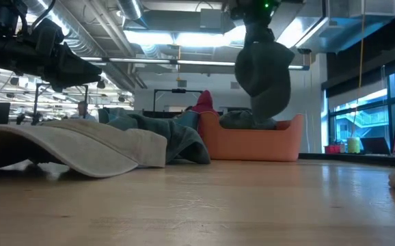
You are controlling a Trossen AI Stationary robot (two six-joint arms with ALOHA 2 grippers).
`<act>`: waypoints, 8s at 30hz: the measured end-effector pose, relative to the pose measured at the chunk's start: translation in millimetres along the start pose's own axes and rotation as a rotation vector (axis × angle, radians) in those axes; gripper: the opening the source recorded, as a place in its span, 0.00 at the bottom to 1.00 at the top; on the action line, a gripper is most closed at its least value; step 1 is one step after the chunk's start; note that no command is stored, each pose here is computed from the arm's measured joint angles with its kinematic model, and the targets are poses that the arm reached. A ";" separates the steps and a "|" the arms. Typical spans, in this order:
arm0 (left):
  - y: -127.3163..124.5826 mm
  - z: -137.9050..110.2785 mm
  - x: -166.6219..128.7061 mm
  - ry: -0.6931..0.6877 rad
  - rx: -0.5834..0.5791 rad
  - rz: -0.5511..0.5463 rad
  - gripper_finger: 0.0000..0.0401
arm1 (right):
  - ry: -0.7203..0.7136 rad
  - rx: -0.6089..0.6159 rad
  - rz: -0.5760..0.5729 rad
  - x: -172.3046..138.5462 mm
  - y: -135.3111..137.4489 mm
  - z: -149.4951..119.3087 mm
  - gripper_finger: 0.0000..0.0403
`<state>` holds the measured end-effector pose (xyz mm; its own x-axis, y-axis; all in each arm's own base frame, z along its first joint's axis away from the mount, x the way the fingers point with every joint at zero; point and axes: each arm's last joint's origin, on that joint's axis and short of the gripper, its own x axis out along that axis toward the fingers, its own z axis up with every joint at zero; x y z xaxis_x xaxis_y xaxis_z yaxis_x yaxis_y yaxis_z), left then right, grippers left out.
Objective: Pick & Place hat
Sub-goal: Put the bottom black cap into the orange bin, then put the bottom brown cap into the dark blue bin
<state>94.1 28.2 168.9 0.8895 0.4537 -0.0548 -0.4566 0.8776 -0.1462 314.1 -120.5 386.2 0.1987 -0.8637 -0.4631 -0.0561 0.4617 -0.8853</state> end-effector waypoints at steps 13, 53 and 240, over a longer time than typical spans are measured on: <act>0.5 0.2 0.0 -0.004 0.001 0.017 0.42 | -0.029 -0.203 -0.025 -22.3 12.7 12.4 0.00; 0.5 0.2 0.0 -0.004 0.042 0.017 0.42 | -0.136 -0.129 0.084 13.3 25.7 13.5 0.00; 0.4 0.2 0.0 -0.005 0.015 0.014 0.42 | 0.580 0.633 0.970 -158.4 360.4 32.4 0.43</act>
<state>93.9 28.6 169.0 0.8831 0.4662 -0.0520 -0.4689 0.8735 -0.1308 294.0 189.3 141.9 -0.1216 -0.0117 -0.9925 0.5640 0.8220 -0.0788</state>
